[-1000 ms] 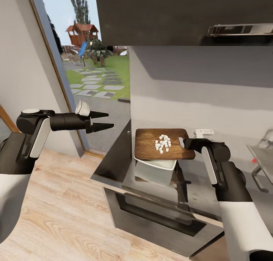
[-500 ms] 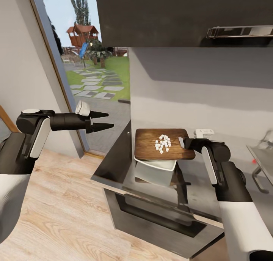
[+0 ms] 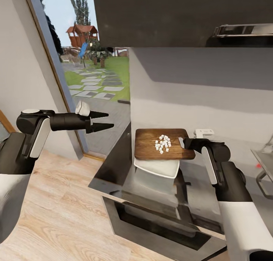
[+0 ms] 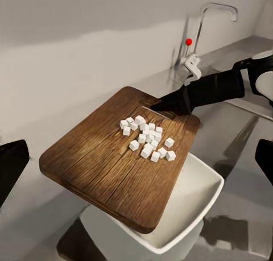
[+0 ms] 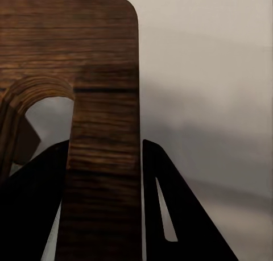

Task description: In the kitchen, take the Vidalia onion out of the sink, dice it on the chopping board with the paring knife, put the diced onion into the bowl on the countertop, then place both the paring knife and the chopping board into the sink.

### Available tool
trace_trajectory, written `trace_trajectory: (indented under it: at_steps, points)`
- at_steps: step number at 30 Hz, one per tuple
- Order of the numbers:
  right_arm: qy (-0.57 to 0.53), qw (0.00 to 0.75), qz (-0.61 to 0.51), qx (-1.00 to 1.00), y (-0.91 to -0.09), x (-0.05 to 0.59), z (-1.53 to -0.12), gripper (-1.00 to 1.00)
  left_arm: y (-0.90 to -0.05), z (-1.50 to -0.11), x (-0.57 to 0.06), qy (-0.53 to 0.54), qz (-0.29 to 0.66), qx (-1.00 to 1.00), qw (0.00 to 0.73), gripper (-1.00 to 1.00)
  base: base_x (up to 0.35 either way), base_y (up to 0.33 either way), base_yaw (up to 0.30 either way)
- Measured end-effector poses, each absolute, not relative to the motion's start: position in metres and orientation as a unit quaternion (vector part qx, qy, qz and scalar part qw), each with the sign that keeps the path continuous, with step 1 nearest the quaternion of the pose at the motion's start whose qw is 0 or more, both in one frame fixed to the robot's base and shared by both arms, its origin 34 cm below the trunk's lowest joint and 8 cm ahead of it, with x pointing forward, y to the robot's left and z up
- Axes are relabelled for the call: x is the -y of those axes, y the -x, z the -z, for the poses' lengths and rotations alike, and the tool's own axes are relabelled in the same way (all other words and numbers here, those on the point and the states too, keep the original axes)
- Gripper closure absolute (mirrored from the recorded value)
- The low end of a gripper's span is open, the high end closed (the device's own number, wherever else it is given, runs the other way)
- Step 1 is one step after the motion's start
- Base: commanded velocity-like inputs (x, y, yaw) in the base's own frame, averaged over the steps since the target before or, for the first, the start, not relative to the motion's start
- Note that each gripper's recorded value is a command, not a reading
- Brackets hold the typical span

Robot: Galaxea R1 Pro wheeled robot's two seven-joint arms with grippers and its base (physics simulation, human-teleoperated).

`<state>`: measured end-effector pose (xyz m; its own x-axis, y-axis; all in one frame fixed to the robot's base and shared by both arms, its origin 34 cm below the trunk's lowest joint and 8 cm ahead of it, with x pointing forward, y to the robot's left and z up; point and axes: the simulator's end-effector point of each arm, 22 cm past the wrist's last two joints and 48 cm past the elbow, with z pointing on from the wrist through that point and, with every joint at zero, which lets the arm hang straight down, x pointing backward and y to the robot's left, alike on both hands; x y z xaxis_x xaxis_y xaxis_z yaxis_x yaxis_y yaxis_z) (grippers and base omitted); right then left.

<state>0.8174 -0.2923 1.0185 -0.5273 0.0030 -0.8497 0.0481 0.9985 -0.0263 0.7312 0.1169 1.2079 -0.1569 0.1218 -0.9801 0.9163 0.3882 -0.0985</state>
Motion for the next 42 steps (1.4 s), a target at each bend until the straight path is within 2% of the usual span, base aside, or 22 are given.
trace_trajectory:
  at_steps: [42]
  points:
    - [-0.015, 0.5, 0.023, -0.866, -0.814, 0.293, -1.04, 1.0, -0.722, -1.226, -0.117, -0.402, 0.38, -0.647, 0.525, -1.0, 0.014, 0.0, 0.0]
